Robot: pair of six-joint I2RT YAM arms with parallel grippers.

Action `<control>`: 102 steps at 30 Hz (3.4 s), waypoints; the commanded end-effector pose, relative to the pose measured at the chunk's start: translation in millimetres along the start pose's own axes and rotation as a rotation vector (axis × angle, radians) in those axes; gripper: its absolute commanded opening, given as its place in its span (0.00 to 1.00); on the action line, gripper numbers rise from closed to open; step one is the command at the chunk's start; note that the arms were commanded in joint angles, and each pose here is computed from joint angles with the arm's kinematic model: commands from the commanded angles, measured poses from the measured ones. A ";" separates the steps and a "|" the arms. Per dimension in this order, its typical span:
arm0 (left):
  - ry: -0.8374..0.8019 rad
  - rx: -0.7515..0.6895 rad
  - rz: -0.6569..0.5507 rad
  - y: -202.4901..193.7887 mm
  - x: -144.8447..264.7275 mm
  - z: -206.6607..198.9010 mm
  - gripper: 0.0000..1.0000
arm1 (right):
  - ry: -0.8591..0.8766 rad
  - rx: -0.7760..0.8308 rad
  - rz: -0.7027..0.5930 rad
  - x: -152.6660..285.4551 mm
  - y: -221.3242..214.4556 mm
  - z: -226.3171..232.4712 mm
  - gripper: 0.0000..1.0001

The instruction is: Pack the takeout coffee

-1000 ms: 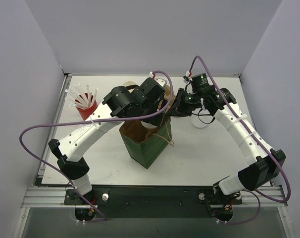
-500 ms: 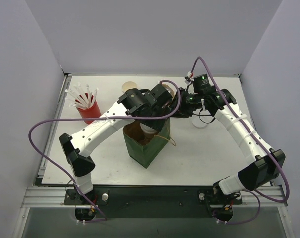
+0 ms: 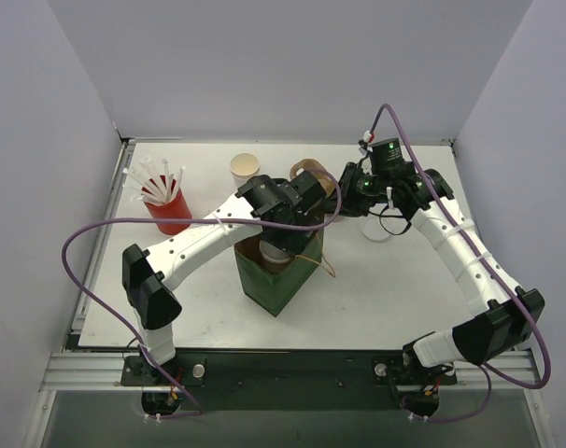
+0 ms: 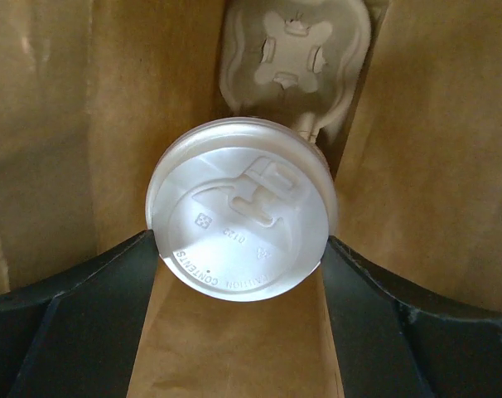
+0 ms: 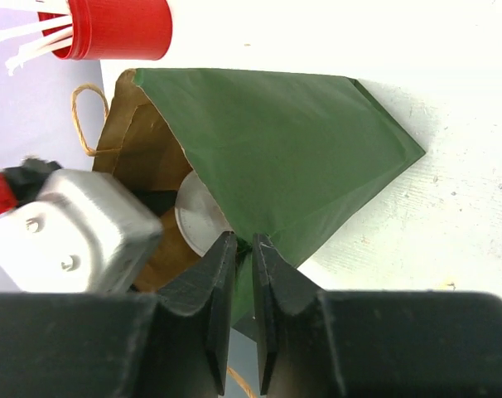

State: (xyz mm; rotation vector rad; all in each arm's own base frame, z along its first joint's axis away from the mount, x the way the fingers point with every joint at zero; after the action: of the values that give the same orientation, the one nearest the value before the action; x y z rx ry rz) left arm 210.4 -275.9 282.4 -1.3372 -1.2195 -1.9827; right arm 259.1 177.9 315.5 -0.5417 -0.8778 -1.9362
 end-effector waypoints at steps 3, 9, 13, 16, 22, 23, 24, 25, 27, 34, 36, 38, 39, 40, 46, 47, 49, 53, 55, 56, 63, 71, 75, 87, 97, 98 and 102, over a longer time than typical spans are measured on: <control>-0.041 0.017 -0.074 2.0 8.9 8.4 0.36 | 0.014 0.007 -0.049 6.1 8.6 5.8 0.07; -0.074 0.015 -0.086 -2.2 13.4 10.8 0.36 | 0.017 0.013 -0.044 1.9 10.3 7.1 0.07; -0.079 -0.004 -0.050 -9.1 9.5 11.1 0.35 | 0.014 0.020 -0.039 -2.6 11.3 10.3 0.08; -0.081 -0.013 -0.026 -14.4 5.5 10.8 0.35 | 0.011 0.029 -0.049 -2.5 11.3 13.3 0.06; -0.074 -0.036 0.017 -20.9 -1.9 10.5 0.35 | -0.011 0.025 -0.090 0.0 15.1 13.4 0.00; -0.070 -0.040 0.026 -21.8 -3.2 10.6 0.34 | -0.013 0.026 -0.091 -0.1 14.9 13.5 0.00; -0.061 -0.042 0.033 -22.6 -4.4 11.2 0.34 | -0.014 0.027 -0.095 0.4 15.1 13.5 0.00; -0.057 -0.046 0.042 -24.0 -5.4 10.9 0.34 | -0.018 0.022 -0.099 0.4 15.7 13.0 0.00; -0.058 -0.050 0.050 -24.3 -7.6 10.1 0.34 | -0.023 0.020 -0.107 0.8 15.8 12.7 0.00; -0.050 -0.062 0.101 -26.0 -22.8 5.8 0.34 | -0.019 0.021 -0.108 1.7 15.2 14.6 0.00; -0.052 -0.066 0.105 -25.2 -26.1 4.4 0.34 | -0.022 0.018 -0.100 -0.1 13.7 13.6 0.00; -0.052 -0.070 0.116 -24.8 -31.0 2.5 0.34 | -0.025 0.015 -0.097 -0.4 12.8 11.9 0.00; -0.051 -0.071 0.120 -24.4 -32.0 2.0 0.34 | -0.024 0.019 -0.100 0.5 12.5 12.4 0.00; -0.049 -0.077 0.132 -24.6 -35.6 1.0 0.34 | -0.024 0.019 -0.095 0.0 11.8 11.8 0.00; -0.037 -0.089 0.180 -27.7 -45.0 -1.2 0.32 | -0.030 0.017 -0.095 -0.4 11.1 9.8 0.00; -0.037 -0.092 0.187 -29.4 -46.3 -1.2 0.32 | -0.029 0.018 -0.094 -0.5 10.7 10.1 0.00; -0.038 -0.091 0.193 -31.0 -48.5 -1.7 0.32 | -0.032 0.015 -0.093 -1.3 10.9 9.3 0.00; -0.035 -0.096 0.215 -34.4 -51.4 -1.8 0.32 | -0.032 0.014 -0.091 -1.9 10.6 9.5 0.00; -0.033 -0.099 0.220 -36.2 -50.8 -1.6 0.32 | -0.034 0.014 -0.091 -2.3 11.0 9.0 0.00; -0.032 -0.098 0.223 -36.5 -50.7 -0.9 0.32 | -0.035 0.015 -0.090 -3.0 10.8 9.0 0.00; -0.034 -0.100 0.227 -38.5 -45.0 1.3 0.32 | -0.046 0.004 -0.100 -3.2 11.6 7.6 0.00; -0.032 -0.101 0.248 -44.9 -49.4 2.6 0.32 | -0.046 0.002 -0.108 -1.3 11.5 8.4 0.00; -0.037 -0.090 0.241 -45.6 -54.1 1.8 0.32 | -0.045 0.000 -0.110 -0.8 11.5 8.6 0.00; -0.041 -0.075 0.242 -50.6 -67.4 -0.6 0.32 | -0.045 0.002 -0.108 -0.7 11.2 7.8 0.00; -0.027 -0.062 0.241 -57.8 -78.5 -1.1 0.32 | -0.045 0.003 -0.102 -0.5 9.6 7.4 0.00; -0.026 -0.059 0.238 -57.6 -79.0 -0.6 0.32 | -0.046 0.004 -0.103 -1.1 9.9 7.2 0.00; -0.023 -0.050 0.239 -61.8 -81.1 -0.2 0.32 | -0.045 0.006 -0.102 -0.8 9.9 7.5 0.00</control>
State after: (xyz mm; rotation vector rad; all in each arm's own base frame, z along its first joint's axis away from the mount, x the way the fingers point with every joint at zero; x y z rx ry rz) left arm 210.9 -270.0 204.6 -1.4647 -1.1132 -1.9213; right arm 270.1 180.4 312.2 -0.6049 -0.9534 -1.9860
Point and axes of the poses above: each gripper's point midway between its finger pads, its own x axis back along the fingers, its own z axis along the line the jaws close on, y = z × x, the point moved 8 cm from there along x, back along the fingers, and after that the axes turned 3 degrees about -x, right-handed, at the moved point
